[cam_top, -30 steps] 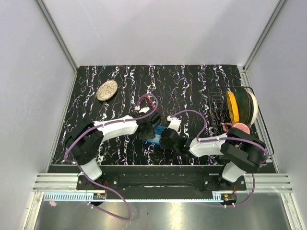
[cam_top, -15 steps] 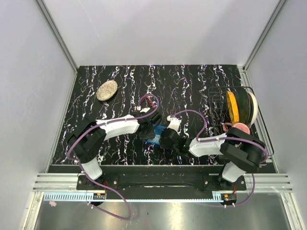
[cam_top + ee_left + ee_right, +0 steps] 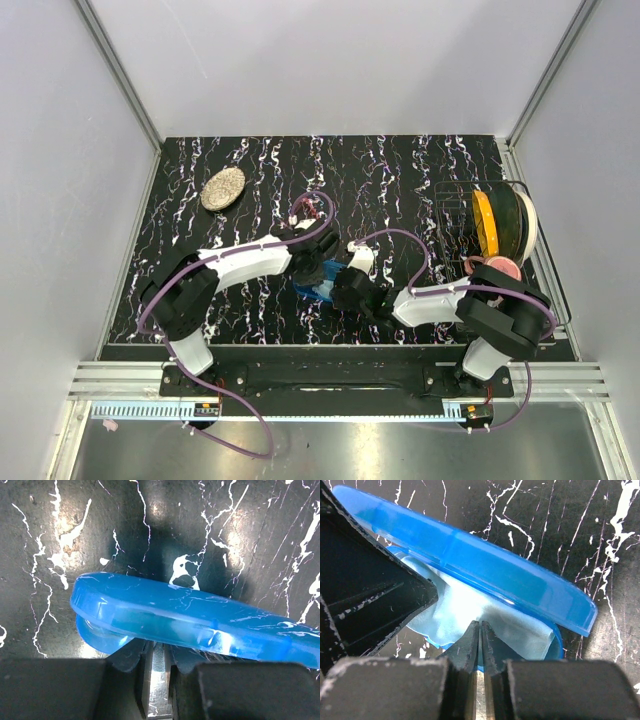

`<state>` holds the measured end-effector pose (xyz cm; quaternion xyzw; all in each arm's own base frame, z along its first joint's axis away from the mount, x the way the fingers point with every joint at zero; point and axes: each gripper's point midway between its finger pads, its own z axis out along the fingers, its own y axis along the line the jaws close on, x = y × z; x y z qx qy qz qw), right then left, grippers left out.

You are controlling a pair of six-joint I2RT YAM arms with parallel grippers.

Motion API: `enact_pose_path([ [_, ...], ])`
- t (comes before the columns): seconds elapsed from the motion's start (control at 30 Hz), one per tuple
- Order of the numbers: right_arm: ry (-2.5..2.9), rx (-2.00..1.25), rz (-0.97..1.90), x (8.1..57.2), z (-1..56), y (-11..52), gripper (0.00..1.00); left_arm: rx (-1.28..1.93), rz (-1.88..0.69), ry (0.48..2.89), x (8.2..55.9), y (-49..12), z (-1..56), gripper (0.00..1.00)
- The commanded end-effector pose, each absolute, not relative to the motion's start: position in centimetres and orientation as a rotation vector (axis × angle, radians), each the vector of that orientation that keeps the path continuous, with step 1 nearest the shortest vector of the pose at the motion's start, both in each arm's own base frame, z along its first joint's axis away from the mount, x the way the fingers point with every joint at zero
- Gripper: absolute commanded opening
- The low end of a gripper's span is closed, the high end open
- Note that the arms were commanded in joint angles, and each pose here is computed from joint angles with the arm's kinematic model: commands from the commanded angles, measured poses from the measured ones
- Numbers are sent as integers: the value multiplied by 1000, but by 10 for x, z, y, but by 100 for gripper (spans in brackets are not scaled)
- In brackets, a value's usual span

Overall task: Organize the sunglasses
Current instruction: Place the glasses cleaning cloth in the sunglasses case.

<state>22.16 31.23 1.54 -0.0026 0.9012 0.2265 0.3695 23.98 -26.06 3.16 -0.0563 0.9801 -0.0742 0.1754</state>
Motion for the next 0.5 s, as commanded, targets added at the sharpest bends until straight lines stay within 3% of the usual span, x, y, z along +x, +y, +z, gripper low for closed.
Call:
enact_pose_path([
  [0.0, 2580, -127, 274, 176, -54, 253, 11, -144, -263, 2710, 250, -265, 63, 18],
  [0.47, 2592, -111, 255, 175, -57, 250, 11, -149, -152, 2624, 253, -237, 102, 22],
])
